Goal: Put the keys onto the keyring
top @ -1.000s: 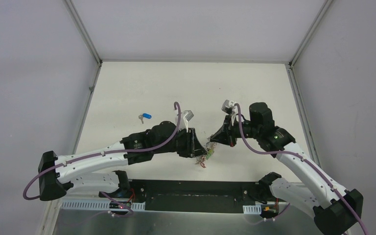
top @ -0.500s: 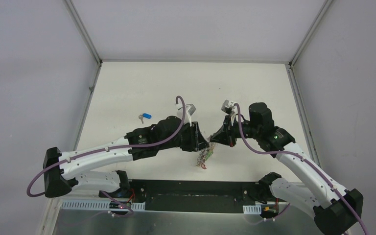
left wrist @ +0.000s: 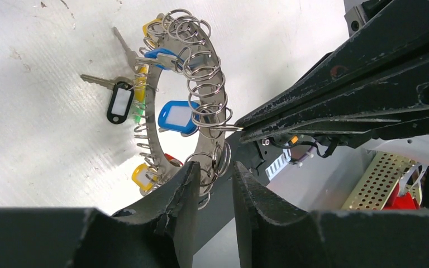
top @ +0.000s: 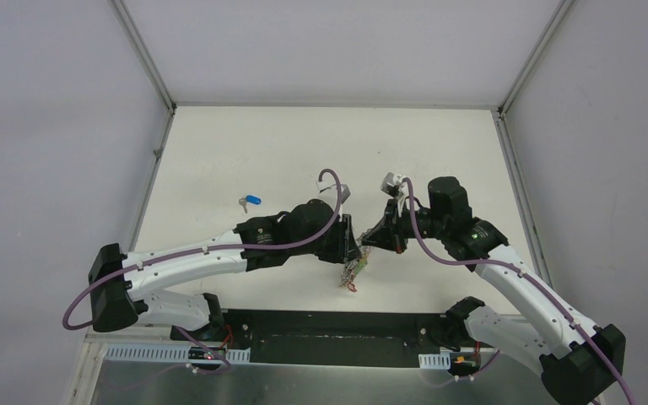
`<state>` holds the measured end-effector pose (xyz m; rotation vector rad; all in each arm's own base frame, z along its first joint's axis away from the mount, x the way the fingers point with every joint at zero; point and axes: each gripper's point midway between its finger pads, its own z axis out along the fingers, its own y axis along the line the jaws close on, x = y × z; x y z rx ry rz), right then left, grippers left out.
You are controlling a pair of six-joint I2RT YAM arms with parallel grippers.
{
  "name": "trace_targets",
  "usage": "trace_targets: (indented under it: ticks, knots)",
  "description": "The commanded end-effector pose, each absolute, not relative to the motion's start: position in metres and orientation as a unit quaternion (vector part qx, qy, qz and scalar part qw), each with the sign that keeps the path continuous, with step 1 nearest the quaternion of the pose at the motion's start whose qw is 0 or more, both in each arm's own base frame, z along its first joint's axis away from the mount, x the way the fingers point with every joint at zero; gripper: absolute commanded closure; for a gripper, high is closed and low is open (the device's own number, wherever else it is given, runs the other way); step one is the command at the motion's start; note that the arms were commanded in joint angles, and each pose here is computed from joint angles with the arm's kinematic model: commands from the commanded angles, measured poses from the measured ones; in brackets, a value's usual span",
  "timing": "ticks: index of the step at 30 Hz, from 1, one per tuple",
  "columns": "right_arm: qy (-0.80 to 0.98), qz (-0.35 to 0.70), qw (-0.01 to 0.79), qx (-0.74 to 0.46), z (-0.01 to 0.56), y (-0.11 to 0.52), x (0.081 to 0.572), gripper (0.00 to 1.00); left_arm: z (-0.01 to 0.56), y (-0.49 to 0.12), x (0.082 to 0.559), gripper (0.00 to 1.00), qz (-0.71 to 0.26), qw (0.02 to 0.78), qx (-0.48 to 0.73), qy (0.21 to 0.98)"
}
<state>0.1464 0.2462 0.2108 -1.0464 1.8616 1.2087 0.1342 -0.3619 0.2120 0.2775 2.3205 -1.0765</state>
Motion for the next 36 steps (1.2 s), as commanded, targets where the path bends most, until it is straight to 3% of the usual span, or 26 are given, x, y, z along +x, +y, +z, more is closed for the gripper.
trace_targets:
  ticks: [1, 12, 22, 27, 29, 31, 36]
  knots:
    - [0.693, 0.470, 0.360, -0.410, 0.230, 0.251, 0.148, 1.00, 0.235, -0.371, 0.139, 0.72, -0.424, 0.297, 0.111, 0.848]
    - [0.693, 0.468, 0.360, -0.413, 0.229, 0.250, 0.147, 1.00, 0.242, -0.367, 0.145, 1.00, -0.425, 0.319, 0.107, 0.841]
    - [0.692, 0.468, 0.358, -0.417, 0.227, 0.249, 0.146, 0.98, 0.254, -0.359, 0.146, 1.00, -0.445, 0.318, 0.072, 0.834]
    - [0.709, 0.447, 0.378, -0.394, 0.229, 0.245, 0.155, 0.57, 0.260, -0.355, 0.149, 1.00, -0.458, 0.310, 0.031, 0.832]
    - [0.722, 0.440, 0.386, -0.370, 0.231, 0.242, 0.159, 0.45, 0.262, -0.354, 0.150, 1.00, -0.469, 0.304, 0.012, 0.829]
    - [0.736, 0.438, 0.391, -0.338, 0.233, 0.239, 0.162, 0.39, 0.263, -0.354, 0.150, 1.00, -0.479, 0.300, -0.001, 0.825]
    - [0.780, 0.448, 0.386, -0.204, 0.240, 0.232, 0.172, 0.36, 0.267, -0.355, 0.152, 1.00, -0.506, 0.295, -0.036, 0.810]
